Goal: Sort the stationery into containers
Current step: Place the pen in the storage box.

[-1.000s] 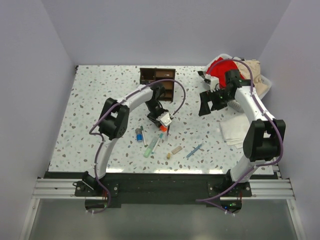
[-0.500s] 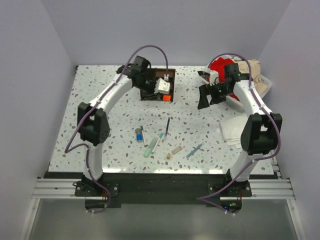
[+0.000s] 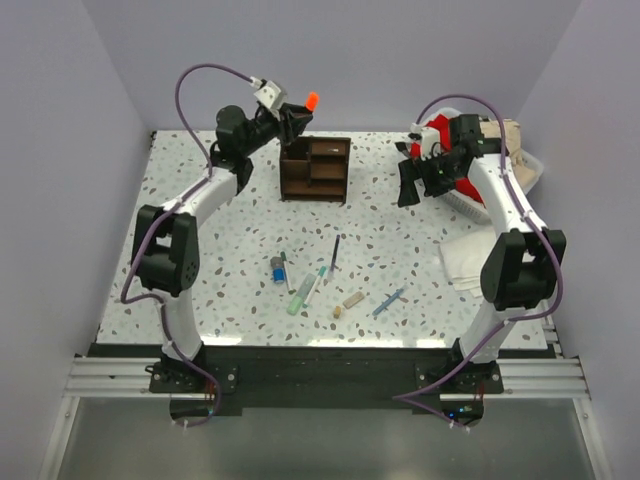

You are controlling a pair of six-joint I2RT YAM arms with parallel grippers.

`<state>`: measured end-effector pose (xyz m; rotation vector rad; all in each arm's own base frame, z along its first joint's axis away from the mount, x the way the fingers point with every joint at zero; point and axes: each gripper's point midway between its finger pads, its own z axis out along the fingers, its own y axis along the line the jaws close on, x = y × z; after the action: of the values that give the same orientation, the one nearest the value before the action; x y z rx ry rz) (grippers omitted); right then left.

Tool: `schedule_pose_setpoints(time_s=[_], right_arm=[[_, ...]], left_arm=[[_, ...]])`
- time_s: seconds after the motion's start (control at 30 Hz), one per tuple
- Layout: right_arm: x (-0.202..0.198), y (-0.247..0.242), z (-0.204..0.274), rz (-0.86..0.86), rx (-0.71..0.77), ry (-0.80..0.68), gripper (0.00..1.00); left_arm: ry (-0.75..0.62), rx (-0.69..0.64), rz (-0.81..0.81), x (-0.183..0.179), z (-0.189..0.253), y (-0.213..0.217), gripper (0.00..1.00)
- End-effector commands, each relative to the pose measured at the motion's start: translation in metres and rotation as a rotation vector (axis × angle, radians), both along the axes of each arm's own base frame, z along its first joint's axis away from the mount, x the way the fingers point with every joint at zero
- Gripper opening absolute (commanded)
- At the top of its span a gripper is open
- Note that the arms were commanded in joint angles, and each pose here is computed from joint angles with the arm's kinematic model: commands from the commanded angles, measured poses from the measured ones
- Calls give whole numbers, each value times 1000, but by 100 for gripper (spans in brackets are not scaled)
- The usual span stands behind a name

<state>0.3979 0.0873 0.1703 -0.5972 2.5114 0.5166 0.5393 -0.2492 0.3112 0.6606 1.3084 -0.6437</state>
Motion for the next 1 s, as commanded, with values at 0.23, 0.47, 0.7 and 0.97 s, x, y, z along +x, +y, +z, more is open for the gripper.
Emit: schedule_pose_setpoints(time_s=[0.23, 0.47, 0.7, 0.97], right_arm=[[-17, -8, 25, -28, -74, -68, 99], [-15, -9, 23, -33, -79, -60, 99], [-10, -7, 19, -34, -69, -50, 99], [-7, -4, 11, -32, -56, -33, 99]], left_arm=[[-2, -191, 60, 44, 4, 13, 0], [53, -148, 76, 55, -38, 21, 0], [113, -107, 72, 63, -79, 19, 0], [124, -69, 98, 68, -95, 22, 15]])
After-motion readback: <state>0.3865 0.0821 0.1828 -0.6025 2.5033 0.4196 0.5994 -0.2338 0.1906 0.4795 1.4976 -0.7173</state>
